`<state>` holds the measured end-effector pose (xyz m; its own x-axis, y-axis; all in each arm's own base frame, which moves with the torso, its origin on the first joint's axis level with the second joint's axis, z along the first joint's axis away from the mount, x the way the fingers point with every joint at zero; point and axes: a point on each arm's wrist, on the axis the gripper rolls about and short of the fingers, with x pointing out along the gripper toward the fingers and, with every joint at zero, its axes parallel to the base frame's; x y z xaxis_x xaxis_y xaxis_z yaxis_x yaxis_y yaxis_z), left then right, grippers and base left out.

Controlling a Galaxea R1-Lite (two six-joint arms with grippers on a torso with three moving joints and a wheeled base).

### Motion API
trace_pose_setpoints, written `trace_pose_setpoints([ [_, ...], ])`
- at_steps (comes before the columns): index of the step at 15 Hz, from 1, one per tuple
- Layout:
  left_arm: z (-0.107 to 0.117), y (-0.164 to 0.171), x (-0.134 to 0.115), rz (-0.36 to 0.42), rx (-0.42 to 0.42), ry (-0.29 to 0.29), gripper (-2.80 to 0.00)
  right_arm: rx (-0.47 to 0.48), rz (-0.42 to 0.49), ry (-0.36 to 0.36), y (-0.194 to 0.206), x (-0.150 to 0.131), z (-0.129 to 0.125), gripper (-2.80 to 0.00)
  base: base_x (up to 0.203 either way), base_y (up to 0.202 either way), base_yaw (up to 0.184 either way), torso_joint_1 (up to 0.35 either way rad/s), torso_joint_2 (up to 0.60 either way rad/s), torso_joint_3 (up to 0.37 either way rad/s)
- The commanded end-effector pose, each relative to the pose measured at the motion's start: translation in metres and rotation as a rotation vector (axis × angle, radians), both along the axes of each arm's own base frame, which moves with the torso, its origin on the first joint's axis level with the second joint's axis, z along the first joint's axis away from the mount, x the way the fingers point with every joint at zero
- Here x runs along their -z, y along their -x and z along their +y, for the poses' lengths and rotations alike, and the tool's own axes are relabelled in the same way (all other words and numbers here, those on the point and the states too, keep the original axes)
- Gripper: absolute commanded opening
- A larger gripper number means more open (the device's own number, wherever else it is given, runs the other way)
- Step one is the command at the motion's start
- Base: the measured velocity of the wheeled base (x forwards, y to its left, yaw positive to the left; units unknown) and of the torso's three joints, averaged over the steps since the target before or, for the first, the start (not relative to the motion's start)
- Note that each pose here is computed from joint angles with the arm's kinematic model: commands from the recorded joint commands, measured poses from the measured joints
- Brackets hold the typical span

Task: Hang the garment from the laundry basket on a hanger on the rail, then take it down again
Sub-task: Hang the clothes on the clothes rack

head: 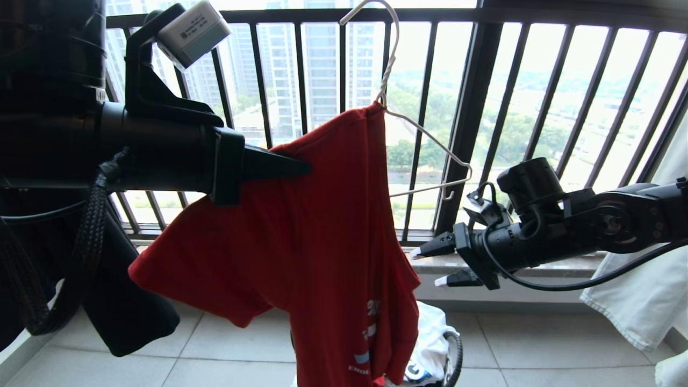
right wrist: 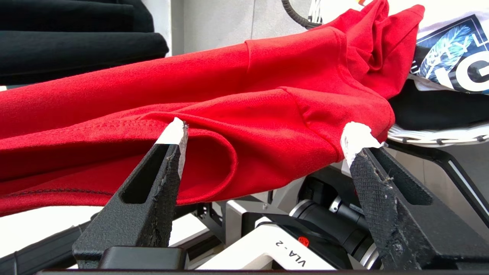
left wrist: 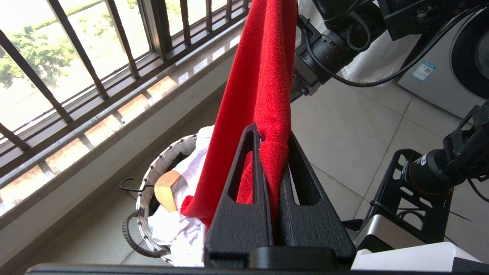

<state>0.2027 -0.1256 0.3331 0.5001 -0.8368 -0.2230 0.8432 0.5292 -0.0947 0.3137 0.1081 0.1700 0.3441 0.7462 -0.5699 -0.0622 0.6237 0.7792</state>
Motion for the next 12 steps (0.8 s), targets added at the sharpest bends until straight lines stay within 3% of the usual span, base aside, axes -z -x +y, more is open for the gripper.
trace_pose_setpoints([
  [1,0.003,0.004,-0.003,-0.011,0.001,0.007,-2.80,-0.015,0.014,0.028,-0.005,0.008,0.016,0.00,0.000,0.000,0.000,0.000,0.00,0.000],
  [4,0.003,0.004,-0.003,-0.010,0.001,0.006,-2.80,-0.011,0.006,0.032,-0.008,0.004,0.029,0.00,0.000,0.000,0.000,0.000,0.00,0.000],
  [9,-0.001,-0.001,0.001,-0.002,0.004,-0.004,-2.80,0.004,-0.043,0.024,0.004,-0.017,0.024,0.00,0.000,0.000,0.000,0.000,0.00,0.000],
  [12,-0.004,-0.006,0.005,0.010,0.004,-0.012,-2.80,-0.003,-0.028,0.040,0.014,-0.024,0.021,0.00,0.000,0.000,0.000,0.000,0.00,0.000],
])
